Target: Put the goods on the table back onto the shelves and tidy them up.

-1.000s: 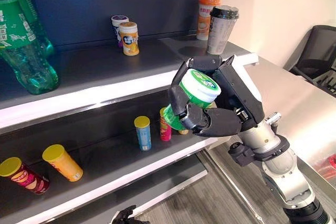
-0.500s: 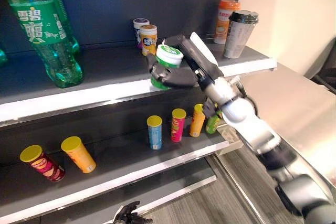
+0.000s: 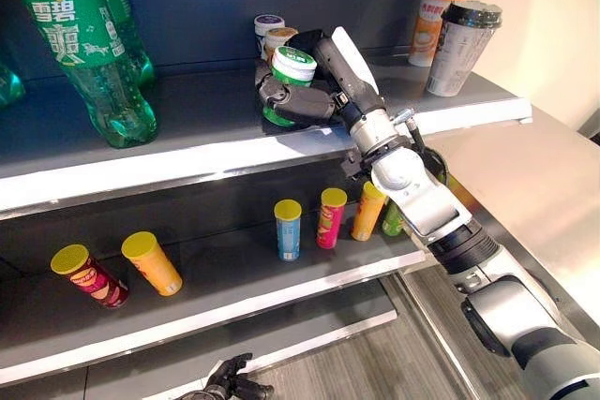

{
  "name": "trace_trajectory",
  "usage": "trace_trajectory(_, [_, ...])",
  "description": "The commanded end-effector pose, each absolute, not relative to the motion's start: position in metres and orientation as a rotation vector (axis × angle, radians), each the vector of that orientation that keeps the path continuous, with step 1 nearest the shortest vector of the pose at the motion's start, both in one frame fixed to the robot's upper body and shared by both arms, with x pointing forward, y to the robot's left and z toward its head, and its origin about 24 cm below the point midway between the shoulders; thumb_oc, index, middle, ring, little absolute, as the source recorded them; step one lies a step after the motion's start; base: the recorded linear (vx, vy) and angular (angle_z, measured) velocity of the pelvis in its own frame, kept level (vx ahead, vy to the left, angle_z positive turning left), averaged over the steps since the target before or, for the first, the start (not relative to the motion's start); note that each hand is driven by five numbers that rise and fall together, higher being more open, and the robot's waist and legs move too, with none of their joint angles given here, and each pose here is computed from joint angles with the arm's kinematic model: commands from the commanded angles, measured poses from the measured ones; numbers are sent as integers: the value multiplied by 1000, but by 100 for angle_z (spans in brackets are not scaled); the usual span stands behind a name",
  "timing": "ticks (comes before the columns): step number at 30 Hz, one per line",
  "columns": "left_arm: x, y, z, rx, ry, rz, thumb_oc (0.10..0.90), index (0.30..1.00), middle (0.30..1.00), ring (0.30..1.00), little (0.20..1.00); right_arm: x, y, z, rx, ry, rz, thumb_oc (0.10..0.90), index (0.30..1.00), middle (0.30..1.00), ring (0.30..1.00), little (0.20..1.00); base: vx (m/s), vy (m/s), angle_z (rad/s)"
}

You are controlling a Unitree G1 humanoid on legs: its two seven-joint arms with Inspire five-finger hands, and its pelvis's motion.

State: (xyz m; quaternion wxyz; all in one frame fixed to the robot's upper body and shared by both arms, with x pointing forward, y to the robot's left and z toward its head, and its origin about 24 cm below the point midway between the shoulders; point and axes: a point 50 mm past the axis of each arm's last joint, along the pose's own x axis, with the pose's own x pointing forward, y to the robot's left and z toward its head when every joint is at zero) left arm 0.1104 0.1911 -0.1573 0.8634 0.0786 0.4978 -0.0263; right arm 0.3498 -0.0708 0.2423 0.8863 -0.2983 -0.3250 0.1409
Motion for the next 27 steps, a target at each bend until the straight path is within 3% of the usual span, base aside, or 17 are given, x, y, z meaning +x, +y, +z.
trace_trajectory(1, [110,197,-159,279,1068,-131,800,900,900,900,900,345,-84,306,-585,-898,126,400,300,300,300,300,0,0,0])
trace_trajectory(27, [99,202,-163,293,1107,-102,800,900,900,900,900,368,-110,268,-723,-715,90,400,300,300,300,300,2,2,2])
